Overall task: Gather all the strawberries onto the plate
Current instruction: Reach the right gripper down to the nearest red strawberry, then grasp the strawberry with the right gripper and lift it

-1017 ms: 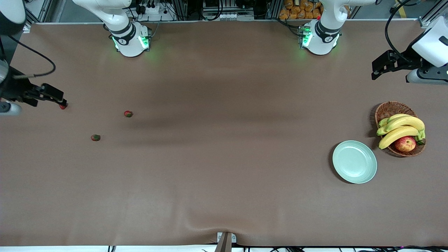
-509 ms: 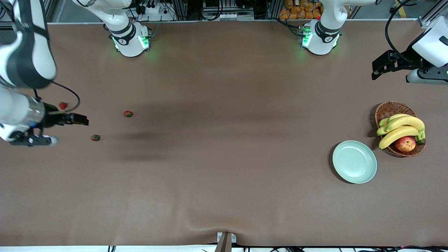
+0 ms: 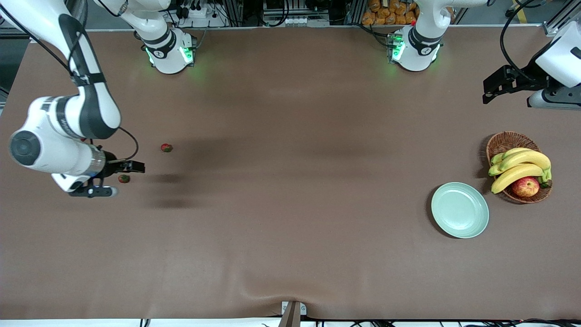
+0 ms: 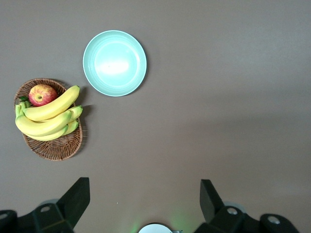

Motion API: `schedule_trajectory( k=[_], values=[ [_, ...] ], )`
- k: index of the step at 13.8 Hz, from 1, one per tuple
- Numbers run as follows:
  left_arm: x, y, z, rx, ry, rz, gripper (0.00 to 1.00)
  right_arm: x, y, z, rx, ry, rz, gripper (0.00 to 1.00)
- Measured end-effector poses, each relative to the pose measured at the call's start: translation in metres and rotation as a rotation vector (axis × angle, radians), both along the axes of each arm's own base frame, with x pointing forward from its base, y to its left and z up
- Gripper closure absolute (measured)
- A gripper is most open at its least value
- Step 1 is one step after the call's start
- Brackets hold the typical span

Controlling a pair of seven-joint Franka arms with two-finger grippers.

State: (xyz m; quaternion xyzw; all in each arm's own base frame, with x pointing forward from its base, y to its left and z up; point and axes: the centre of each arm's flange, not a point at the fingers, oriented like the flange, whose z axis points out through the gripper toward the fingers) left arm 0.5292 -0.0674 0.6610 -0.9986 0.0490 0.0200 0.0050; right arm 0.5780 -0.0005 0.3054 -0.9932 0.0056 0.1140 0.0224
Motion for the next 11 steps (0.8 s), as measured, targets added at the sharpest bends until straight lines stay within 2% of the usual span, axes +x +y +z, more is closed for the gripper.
schedule_trajectory(
  k=[2,3,7,11],
  values=[
    [0.0,0.0,0.0,0.0,0.0,0.001,0.0,-0.021,0.003,-0.028,0.0,0.058,0.005,0.0],
    [0.0,0.0,0.0,0.0,0.0,0.001,0.0,-0.031,0.004,-0.041,0.0,0.072,0.006,0.0],
    [0.0,0.001,0.0,0.0,0.0,0.002,0.0,-0.067,0.006,-0.089,-0.004,0.064,0.007,0.0],
    [0.0,0.001,0.0,0.0,0.0,0.002,0.0,-0.084,0.018,-0.113,-0.005,0.109,0.03,0.04]
  ],
)
